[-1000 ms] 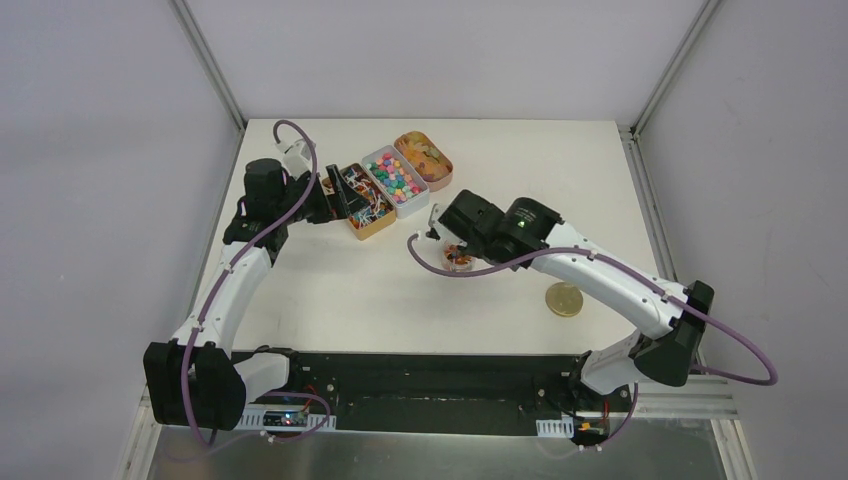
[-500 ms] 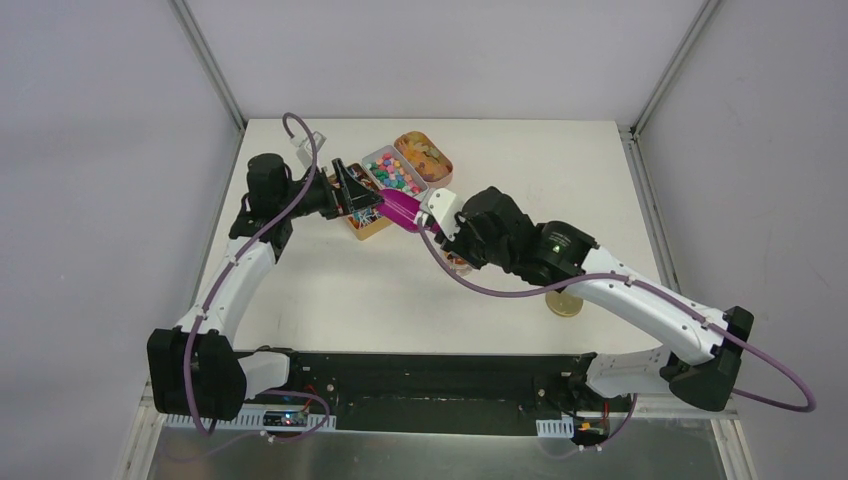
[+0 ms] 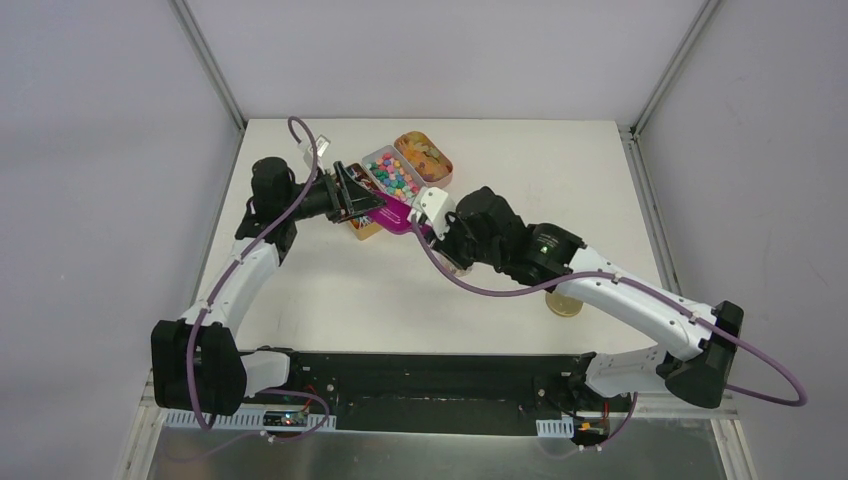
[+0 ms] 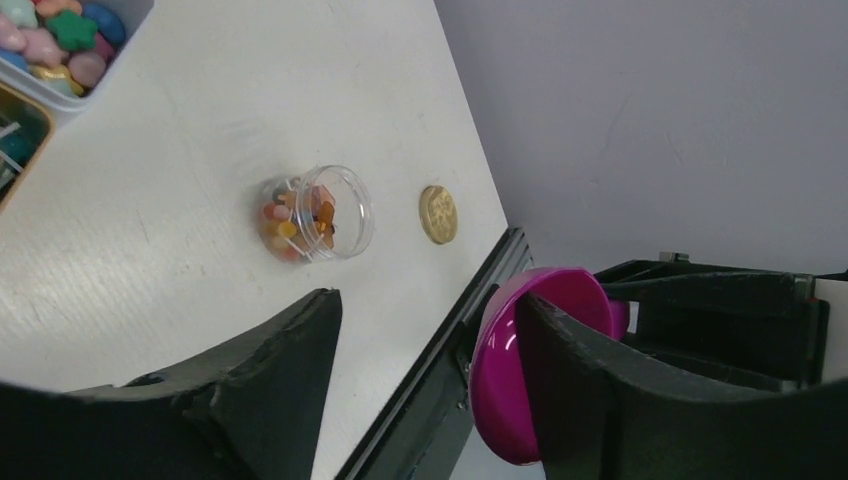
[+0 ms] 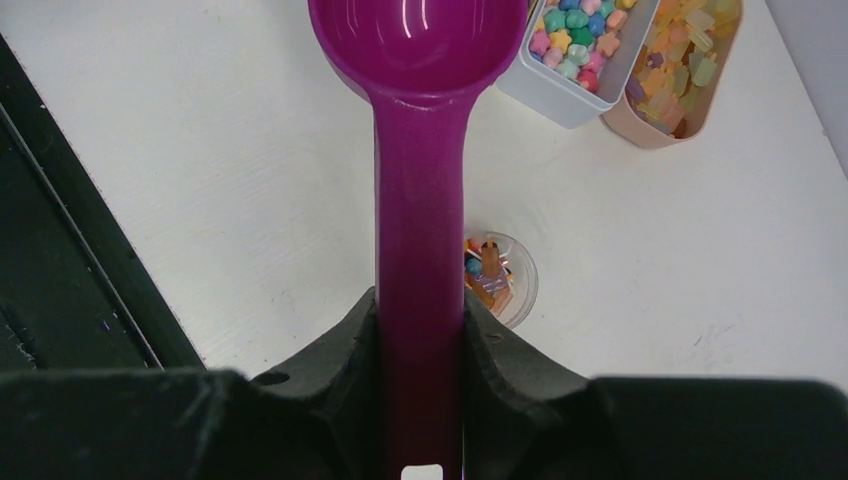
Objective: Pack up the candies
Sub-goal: Scoop the fake candies from the storage box.
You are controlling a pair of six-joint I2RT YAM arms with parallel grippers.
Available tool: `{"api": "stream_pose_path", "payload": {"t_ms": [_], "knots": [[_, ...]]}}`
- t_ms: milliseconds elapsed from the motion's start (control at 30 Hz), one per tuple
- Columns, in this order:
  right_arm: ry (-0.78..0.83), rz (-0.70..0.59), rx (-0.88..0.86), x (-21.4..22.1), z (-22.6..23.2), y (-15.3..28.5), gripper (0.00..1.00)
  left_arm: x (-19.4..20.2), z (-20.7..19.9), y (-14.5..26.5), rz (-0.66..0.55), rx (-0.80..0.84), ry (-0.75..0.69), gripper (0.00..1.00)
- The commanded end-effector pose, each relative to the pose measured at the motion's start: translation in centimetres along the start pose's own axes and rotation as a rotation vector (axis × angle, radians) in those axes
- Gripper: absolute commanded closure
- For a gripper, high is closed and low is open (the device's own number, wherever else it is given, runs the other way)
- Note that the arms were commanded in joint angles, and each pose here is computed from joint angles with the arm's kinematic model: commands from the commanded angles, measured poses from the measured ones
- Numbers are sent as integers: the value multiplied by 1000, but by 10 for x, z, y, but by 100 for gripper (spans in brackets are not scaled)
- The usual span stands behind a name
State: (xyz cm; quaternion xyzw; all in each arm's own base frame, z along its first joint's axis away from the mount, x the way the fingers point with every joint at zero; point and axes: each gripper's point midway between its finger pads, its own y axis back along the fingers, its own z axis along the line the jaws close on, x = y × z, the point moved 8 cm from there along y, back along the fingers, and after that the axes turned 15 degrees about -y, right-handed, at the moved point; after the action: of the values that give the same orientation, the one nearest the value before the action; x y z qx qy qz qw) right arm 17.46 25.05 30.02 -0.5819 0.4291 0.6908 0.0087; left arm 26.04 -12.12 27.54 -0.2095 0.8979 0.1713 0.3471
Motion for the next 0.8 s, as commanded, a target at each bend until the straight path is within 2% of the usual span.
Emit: {"api": "stream_pose_path", "payload": {"t_ms": [0, 100, 333, 367, 433, 500, 767], "knots": [[-37, -139, -36, -15, -1, 6, 98, -2, -7, -2, -1, 64, 29, 45], [-61, -166, -46, -11, -9, 4, 94, -2, -11, -2, -19, 112, 92, 73], [-137, -304, -133, -6, -16, 4, 70, 13, -13, 1, -64, 236, 288, 94], [-141, -333, -156, -7, -15, 4, 66, 14, -14, 2, -68, 248, 302, 100], [-154, -372, -184, -6, -13, 4, 57, 15, -14, 2, -73, 264, 335, 100], [-170, -405, -200, -5, -13, 4, 53, 16, -14, 3, -79, 276, 355, 100], [-182, -478, -273, -7, -10, 9, 54, 18, -14, 3, -79, 255, 368, 100]]}}
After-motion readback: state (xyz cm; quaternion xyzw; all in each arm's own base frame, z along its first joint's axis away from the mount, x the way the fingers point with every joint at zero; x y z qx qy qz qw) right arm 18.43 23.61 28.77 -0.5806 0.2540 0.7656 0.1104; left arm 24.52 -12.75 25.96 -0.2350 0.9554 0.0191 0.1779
